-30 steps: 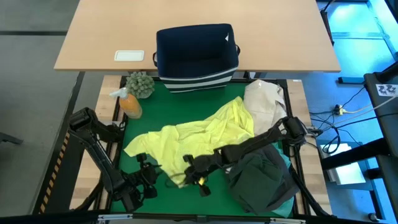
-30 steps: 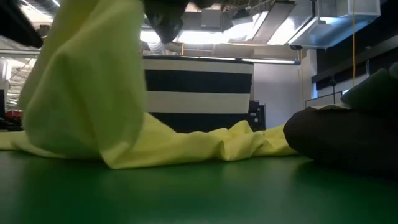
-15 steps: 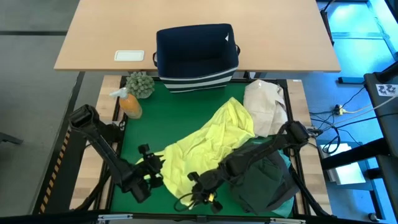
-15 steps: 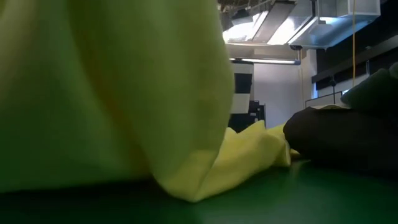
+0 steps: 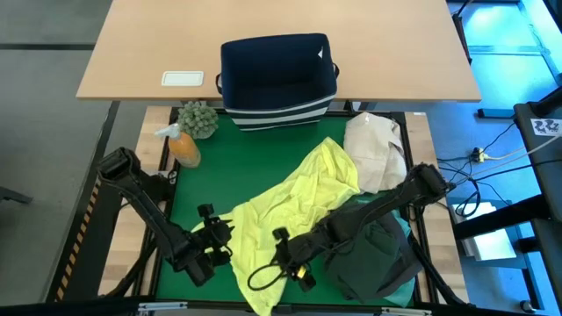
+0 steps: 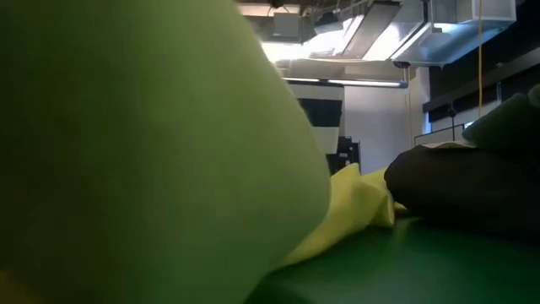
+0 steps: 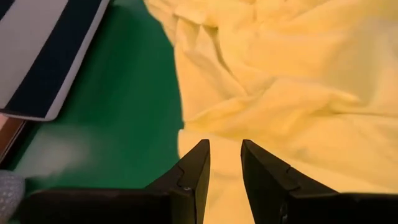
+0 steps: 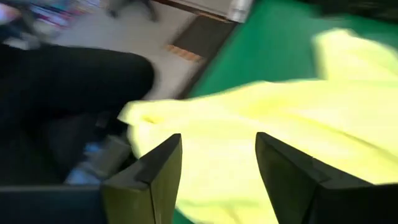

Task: Fold laundry
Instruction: Fold the yellow shirt on the table

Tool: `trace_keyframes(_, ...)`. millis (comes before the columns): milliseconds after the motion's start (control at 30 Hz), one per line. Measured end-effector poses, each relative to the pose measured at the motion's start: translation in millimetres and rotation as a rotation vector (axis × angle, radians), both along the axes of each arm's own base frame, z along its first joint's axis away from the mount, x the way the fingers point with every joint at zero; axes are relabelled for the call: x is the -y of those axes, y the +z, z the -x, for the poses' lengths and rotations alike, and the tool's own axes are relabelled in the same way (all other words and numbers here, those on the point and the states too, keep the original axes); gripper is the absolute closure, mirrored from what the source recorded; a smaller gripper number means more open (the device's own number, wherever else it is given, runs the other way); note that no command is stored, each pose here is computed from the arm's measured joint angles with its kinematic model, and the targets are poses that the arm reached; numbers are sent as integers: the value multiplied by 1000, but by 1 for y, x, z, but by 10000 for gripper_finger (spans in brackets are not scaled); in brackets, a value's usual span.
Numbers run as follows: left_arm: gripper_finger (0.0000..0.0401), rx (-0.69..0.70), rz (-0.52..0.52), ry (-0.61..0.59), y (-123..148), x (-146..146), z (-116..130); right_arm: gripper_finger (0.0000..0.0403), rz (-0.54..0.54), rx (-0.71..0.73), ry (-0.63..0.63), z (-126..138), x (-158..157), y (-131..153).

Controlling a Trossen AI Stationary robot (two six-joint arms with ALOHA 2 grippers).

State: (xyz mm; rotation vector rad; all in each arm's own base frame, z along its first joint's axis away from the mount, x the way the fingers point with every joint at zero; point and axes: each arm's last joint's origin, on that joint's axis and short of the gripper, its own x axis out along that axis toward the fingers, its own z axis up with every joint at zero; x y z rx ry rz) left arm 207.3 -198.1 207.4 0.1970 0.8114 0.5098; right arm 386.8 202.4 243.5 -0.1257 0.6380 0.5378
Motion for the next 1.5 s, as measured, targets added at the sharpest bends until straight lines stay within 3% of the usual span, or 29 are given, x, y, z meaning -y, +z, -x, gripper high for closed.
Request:
trace_keyframes(233, 315, 43, 38, -19, 0, 7, -1, 199, 130, -9, -155, 3, 28, 13)
trace_keyframes(500, 315, 88, 31, -26, -2, 9, 0, 239, 111, -121, -194, -2, 64, -13)
trace_keyframes(833, 315, 97, 91, -33, -34, 4, 4, 276, 56, -164, -218, 2, 90, -34)
trace_keyframes(1267, 315, 107, 110, -23, -38, 3, 5, 276, -45, -38, -291, 48, 118, -25)
trace_keyframes(1500, 315, 107, 110, -23, -38, 3, 5, 276, -88, -120, -205, 79, 121, -23)
